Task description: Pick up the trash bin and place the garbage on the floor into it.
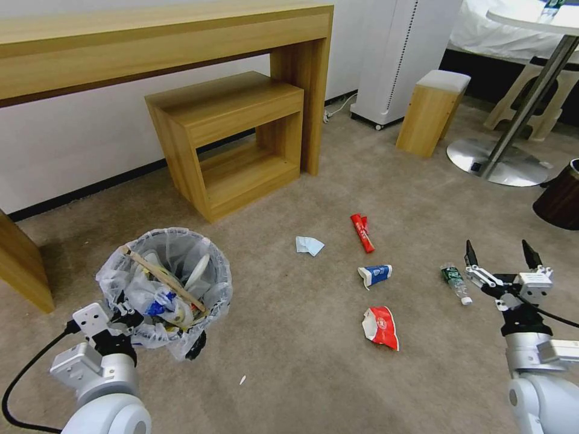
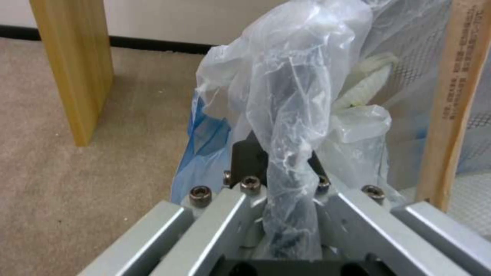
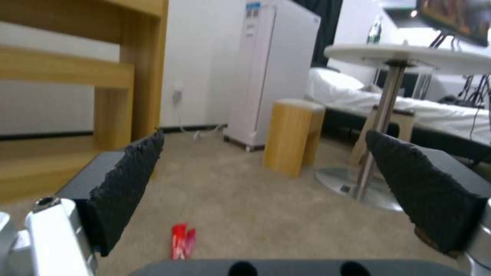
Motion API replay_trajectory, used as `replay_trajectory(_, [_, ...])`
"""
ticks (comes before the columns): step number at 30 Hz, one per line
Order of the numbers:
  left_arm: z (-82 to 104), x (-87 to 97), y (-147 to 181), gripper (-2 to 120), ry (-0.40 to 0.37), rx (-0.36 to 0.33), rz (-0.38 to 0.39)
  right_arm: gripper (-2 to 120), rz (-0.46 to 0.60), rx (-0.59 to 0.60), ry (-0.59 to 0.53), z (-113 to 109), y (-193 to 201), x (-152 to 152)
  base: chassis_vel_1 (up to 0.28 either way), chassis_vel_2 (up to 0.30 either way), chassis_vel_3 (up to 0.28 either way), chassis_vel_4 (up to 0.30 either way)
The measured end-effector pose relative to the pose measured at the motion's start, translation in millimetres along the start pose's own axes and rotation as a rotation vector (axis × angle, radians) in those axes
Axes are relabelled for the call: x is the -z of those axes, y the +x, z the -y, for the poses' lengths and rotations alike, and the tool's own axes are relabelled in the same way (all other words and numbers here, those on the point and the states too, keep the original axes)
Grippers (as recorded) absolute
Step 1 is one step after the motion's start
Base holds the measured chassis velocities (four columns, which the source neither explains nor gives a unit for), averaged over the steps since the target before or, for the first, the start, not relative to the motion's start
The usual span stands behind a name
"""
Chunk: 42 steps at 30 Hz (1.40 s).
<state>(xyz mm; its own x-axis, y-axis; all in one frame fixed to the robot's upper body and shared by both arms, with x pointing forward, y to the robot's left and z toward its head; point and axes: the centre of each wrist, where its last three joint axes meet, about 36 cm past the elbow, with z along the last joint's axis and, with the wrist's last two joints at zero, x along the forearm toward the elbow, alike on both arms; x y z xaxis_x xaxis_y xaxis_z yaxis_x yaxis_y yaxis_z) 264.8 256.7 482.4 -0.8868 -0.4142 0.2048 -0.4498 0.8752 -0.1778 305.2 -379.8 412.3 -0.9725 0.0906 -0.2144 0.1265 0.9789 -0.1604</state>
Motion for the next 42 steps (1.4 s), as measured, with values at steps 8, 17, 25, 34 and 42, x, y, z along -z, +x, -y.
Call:
replay_trajectory(8, [-2.4,7.5,1,0,0.009,-0.005,0.008,100,-0.071,-0.013,-0.010,1,2,-7,0.000,0.000,0.000,0.000])
replay_trajectory(17, [-0.7,7.8,-1,0,0.014,-0.011,0.005,100,-0.091,-0.017,-0.001,10,-3,-17,0.000,0.000,0.000,0.000])
replay_trajectory(25, [-0.8,7.8,1,0,0.013,-0.010,0.003,100,-0.080,-0.040,-0.007,14,-5,-23,0.000,0.000,0.000,0.000])
replay_trajectory(34, [-2.5,7.7,6,0,0.001,-0.009,0.005,100,-0.066,-0.044,-0.006,15,-5,-29,-0.014,0.011,0.013,-0.016])
replay_trajectory(42, [-3.4,6.8,9,0,-0.005,-0.010,0.006,100,-0.058,-0.045,-0.007,14,-5,-31,-0.141,0.137,0.120,-0.154])
